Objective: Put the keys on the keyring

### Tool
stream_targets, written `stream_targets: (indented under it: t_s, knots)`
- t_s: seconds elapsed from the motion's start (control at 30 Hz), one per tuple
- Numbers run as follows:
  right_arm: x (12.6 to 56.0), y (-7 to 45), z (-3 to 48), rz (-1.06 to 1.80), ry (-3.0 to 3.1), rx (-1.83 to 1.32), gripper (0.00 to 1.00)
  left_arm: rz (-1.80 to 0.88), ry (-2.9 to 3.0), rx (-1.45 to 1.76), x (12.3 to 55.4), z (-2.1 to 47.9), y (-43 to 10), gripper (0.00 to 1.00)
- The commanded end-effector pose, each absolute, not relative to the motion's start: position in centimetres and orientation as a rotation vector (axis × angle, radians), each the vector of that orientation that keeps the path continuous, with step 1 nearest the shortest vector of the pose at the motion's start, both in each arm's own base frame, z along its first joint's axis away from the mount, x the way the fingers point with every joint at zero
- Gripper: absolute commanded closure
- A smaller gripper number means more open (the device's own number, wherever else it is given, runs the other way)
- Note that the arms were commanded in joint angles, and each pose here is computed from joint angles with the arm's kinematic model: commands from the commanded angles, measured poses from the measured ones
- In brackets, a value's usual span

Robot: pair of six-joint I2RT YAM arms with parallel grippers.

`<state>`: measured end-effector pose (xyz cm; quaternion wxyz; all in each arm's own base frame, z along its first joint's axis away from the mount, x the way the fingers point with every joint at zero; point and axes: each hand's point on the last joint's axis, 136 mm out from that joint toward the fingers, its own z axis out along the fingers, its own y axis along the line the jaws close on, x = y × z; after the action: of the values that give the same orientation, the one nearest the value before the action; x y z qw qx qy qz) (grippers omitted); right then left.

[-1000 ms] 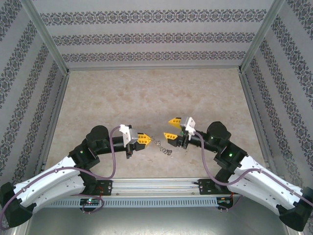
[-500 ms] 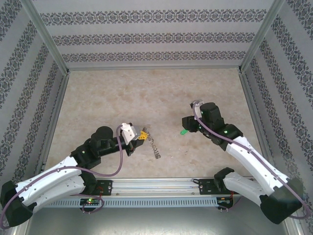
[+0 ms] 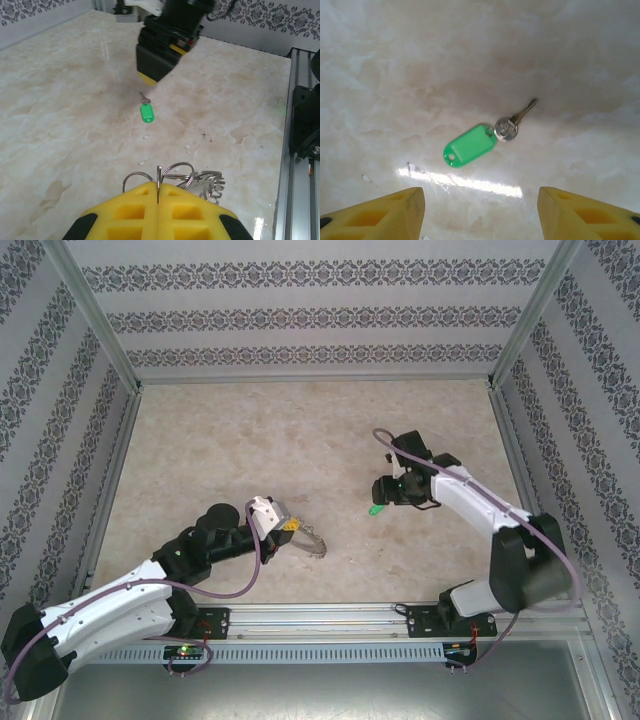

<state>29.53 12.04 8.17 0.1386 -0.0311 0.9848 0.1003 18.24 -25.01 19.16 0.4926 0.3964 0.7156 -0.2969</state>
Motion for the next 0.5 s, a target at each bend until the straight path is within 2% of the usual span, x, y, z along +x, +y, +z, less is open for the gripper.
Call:
stream_targets:
  t_s: [0.0,0.1,0.47]
  knots:
    - [30.0,11.4,8.2,0.217,2.916,-0.238,0.41,-0.777,1.63,0.918,18.2,22.2,-25.5,1.0]
    - [30.2,11.6,6.8,0.2,2.992,-0.294,0.46,-0.777,1.625,0.921,18.1,22.3,-25.4,1.0]
    - [30.6,11.0,3.2,0.061,3.068,-0.318,0.48,-0.762,1.616,0.921,18.3,22.3,-25.3,1.0]
